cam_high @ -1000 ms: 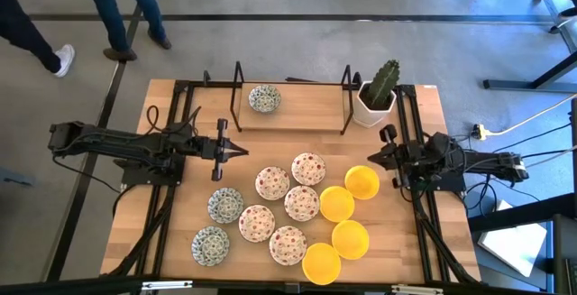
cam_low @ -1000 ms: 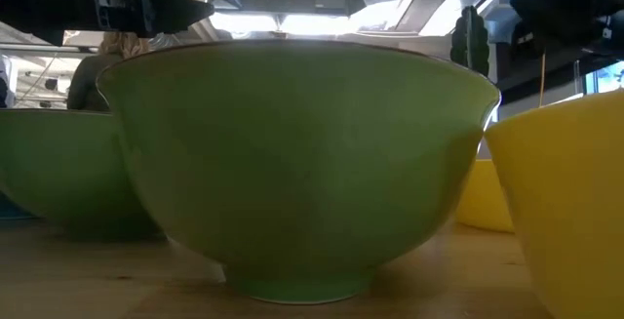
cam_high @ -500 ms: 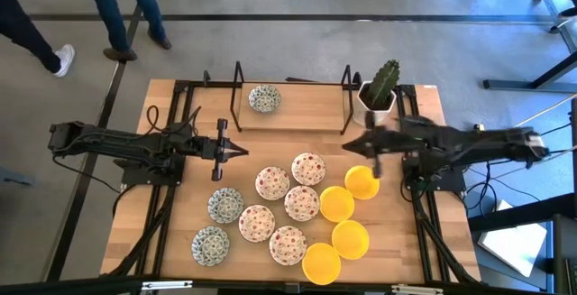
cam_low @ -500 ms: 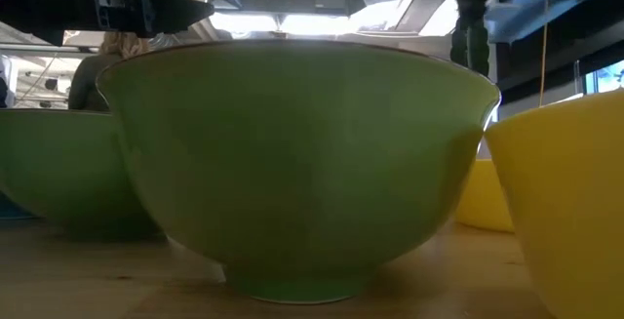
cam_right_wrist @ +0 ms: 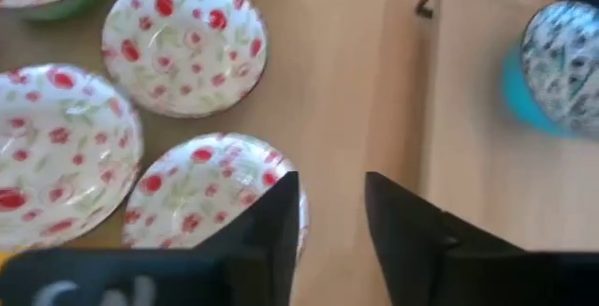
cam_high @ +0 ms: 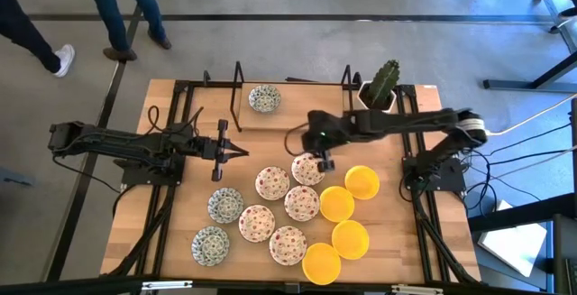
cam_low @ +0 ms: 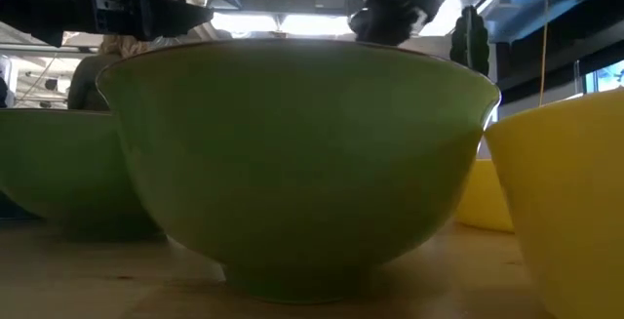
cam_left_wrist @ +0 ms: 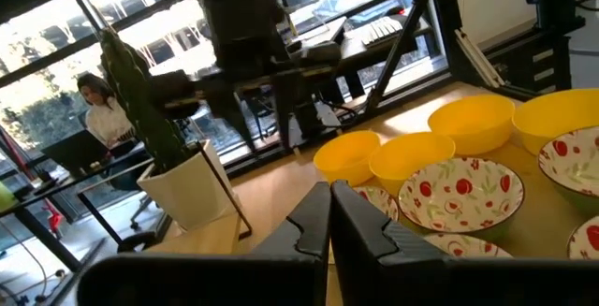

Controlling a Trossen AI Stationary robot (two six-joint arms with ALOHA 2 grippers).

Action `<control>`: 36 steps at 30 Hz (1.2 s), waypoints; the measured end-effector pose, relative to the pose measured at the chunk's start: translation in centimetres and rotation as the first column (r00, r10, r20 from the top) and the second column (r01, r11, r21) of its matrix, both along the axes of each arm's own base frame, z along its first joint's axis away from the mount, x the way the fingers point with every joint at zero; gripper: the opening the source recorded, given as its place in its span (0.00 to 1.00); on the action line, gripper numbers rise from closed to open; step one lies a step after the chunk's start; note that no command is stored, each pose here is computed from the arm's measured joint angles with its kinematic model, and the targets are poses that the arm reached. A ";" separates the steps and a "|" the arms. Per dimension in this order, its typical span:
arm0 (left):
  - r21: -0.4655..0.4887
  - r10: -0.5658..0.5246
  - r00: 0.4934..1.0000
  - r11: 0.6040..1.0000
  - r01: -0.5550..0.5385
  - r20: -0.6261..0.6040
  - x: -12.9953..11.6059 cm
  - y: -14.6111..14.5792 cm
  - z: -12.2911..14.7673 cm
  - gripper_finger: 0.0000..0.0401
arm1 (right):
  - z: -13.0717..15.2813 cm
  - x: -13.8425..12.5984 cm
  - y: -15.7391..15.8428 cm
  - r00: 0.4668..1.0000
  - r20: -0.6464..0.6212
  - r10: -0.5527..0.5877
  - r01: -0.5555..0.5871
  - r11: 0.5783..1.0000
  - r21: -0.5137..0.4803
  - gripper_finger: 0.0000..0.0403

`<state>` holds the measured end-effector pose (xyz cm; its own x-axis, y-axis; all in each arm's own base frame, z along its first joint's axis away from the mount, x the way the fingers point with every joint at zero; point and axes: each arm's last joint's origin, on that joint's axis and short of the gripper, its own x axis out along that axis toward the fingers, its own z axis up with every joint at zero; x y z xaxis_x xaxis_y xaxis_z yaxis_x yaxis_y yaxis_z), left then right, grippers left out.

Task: Pick & Place Mini bowls
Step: Put the red patterned bowl on the shelf

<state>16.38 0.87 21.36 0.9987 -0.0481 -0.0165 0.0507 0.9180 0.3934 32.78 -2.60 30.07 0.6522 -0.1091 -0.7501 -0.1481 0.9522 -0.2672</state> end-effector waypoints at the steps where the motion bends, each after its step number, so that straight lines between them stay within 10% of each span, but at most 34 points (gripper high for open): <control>1: 0.000 0.000 1.000 1.000 0.000 0.000 0.0 0.0 0.0 0.01 | -0.3 0.6 -0.3 1.000 -0.014 0.019 -0.018 1.000 0.010 0.34; 13: -0.001 -0.002 1.000 1.000 0.002 -0.010 0.0 0.0 -0.1 0.01 | -6.3 2.2 -1.9 0.949 -0.302 0.088 -0.061 0.993 0.098 0.62; 36: -0.001 -0.003 1.000 1.000 0.003 -0.013 0.0 0.0 -0.1 0.02 | -8.8 0.8 -3.7 0.925 -0.362 -0.112 0.197 0.959 0.206 0.56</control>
<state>16.38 0.86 21.24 0.9983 -0.0506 -0.0293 0.0581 0.9184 0.3914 33.59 -6.29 21.29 0.3394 0.0186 -0.9404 -0.0359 0.9993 0.0068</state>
